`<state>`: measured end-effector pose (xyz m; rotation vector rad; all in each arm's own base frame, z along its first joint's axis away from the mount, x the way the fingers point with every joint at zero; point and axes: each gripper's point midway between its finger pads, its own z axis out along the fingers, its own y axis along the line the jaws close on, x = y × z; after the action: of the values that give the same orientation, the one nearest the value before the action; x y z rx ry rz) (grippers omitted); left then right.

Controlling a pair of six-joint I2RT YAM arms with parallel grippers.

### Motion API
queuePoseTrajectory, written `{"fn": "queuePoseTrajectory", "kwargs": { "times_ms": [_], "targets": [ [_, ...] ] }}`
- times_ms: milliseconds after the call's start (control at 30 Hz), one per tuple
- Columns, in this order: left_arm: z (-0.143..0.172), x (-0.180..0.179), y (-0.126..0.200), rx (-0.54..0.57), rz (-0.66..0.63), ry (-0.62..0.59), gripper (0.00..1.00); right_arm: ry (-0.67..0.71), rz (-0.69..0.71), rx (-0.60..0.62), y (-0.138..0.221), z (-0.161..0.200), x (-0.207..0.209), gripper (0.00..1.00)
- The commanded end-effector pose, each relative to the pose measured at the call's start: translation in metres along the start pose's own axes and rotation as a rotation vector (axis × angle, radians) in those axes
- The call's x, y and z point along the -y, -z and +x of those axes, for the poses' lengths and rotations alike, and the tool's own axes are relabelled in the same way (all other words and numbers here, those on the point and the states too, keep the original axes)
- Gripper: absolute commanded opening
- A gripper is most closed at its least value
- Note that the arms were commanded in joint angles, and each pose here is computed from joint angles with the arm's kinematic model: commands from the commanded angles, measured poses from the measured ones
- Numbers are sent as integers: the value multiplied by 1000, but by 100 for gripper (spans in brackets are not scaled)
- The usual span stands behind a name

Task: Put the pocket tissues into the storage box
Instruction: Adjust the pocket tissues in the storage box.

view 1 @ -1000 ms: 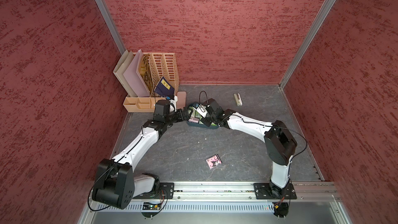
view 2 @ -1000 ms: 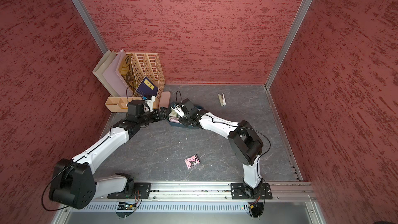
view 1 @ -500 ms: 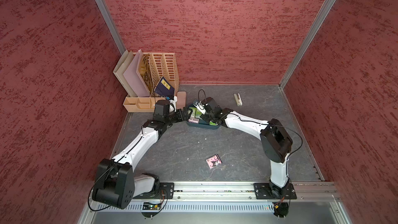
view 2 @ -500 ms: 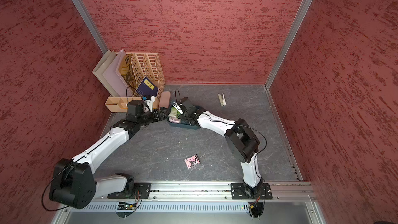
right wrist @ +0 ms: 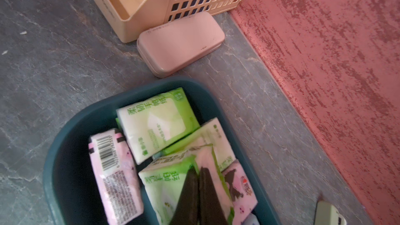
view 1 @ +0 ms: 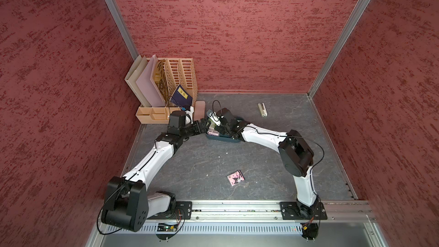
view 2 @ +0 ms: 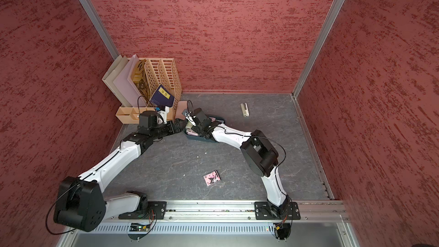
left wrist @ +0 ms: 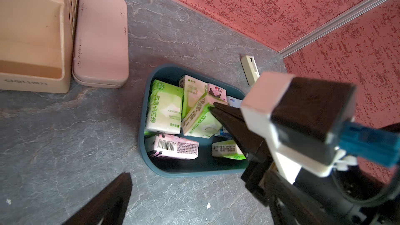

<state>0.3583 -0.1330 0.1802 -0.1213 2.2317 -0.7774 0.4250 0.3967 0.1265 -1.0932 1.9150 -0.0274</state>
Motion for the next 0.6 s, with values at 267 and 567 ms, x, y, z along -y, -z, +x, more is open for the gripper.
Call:
{"fn": "queuePoseTrajectory", "kwargs": {
  "times_ms": [267, 567],
  "targets": [
    [0, -10, 8, 14, -20, -8, 100, -15, -9, 14, -3, -6, -26, 0],
    [-1, -10, 6, 17, -12, -2, 100, -147, -123, 12, 31, -13, -32, 43]
  ]
}}
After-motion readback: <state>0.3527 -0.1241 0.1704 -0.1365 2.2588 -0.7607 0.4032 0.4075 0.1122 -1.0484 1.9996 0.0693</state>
